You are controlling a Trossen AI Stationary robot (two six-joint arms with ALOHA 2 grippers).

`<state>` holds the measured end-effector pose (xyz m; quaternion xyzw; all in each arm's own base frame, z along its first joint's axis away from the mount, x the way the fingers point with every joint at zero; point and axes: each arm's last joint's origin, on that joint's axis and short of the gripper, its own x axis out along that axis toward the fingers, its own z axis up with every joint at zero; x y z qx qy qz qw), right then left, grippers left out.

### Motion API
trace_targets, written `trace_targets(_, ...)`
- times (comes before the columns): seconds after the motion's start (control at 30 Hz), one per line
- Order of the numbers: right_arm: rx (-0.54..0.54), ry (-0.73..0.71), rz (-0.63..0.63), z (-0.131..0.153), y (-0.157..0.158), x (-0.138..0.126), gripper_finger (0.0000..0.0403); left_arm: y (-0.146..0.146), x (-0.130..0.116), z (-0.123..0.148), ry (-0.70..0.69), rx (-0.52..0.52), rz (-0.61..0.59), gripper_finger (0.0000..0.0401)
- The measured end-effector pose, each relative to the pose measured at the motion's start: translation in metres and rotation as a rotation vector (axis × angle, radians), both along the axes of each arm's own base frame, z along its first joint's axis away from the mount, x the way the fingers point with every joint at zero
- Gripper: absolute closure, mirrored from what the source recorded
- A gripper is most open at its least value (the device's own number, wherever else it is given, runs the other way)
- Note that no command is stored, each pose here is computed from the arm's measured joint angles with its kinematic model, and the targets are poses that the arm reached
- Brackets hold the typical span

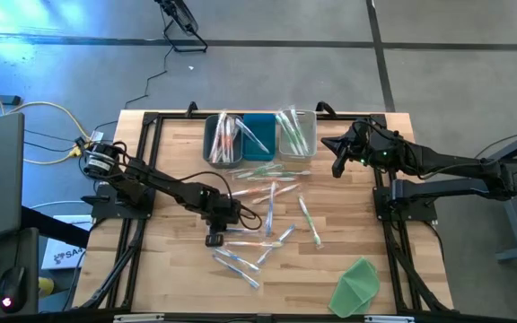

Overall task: Pick & Place Toothbrushes
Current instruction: Put the blue toothbrush into the blue bin

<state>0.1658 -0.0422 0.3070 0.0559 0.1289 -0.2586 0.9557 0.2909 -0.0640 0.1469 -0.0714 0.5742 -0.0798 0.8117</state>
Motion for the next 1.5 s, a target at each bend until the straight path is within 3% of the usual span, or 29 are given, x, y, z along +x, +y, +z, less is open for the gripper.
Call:
trace_targets(0.4, 0.0, 0.0, 0.0, 0.0, 0.0, 0.0, 0.0401, -0.003, -0.002, 0.001, 0.026, -0.104, -0.047, 0.0401)
trace_targets(0.83, -0.001, -0.004, 0.0, 0.0, 0.0, 0.0, 0.0401, 0.013, -0.023, 0.031, 0.043, -0.007, 0.045, 0.04)
trace_targets(1.5, -0.057, 0.004, 0.012, 0.003, 0.001, -0.003, 0.0401, 0.08, -0.057, 0.116, -0.324, -0.076, 0.37, 0.0401)
